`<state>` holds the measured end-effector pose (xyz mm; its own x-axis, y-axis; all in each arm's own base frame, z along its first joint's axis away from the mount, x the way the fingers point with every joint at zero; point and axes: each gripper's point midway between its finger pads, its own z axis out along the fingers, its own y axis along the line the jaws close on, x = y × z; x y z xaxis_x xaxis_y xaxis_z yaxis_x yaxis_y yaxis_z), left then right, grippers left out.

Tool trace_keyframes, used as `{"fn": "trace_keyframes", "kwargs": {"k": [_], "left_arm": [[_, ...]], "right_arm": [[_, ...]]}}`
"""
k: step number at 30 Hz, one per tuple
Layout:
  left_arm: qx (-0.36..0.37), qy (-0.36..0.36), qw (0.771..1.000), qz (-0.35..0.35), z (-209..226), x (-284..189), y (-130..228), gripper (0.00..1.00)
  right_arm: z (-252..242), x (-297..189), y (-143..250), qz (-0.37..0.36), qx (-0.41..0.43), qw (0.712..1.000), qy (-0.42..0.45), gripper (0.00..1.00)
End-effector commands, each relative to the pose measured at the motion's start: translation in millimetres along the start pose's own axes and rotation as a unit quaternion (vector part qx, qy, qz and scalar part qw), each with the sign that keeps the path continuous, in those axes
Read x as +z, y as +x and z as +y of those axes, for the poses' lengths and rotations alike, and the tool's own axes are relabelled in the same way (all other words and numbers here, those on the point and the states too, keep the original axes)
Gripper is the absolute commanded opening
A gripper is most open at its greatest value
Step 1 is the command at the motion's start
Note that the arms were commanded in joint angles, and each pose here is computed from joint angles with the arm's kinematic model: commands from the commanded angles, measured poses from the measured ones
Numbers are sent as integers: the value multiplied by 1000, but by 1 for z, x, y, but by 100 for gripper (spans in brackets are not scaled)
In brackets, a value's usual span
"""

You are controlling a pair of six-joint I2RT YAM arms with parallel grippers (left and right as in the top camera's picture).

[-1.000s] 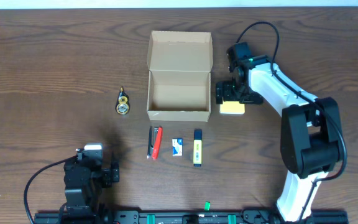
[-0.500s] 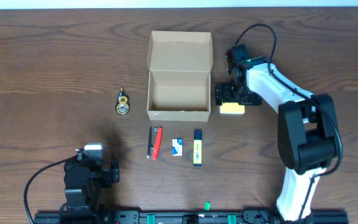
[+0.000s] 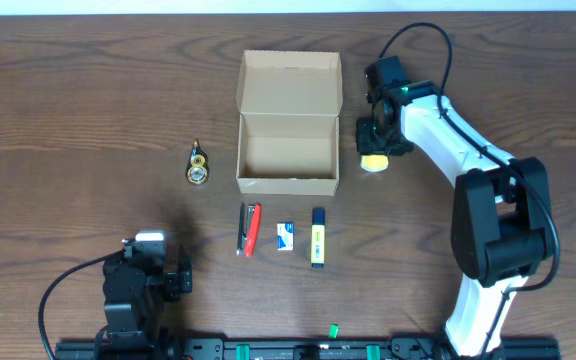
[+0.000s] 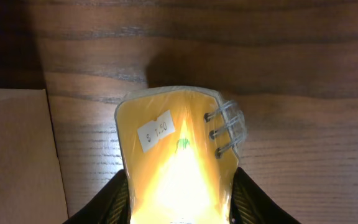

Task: Pack container
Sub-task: 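Lower the right gripper and grasp the yellow sticky-note pad, then carry the sticky-note pad left and release it into the box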

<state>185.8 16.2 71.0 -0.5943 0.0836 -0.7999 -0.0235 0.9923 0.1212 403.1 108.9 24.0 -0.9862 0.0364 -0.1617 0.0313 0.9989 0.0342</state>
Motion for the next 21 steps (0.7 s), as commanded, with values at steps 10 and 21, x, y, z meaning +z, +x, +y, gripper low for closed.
{"fn": "trace_keyframes", "kwargs": {"k": [10, 21], "left_arm": [[4, -3, 1000, 8, 1, 3, 6, 96], [4, -3, 1000, 8, 1, 3, 6, 96]], "right_arm": [[-10, 5, 33, 57, -5, 998, 19, 38], [-2, -73, 26, -13, -29, 999, -5, 38]]}}
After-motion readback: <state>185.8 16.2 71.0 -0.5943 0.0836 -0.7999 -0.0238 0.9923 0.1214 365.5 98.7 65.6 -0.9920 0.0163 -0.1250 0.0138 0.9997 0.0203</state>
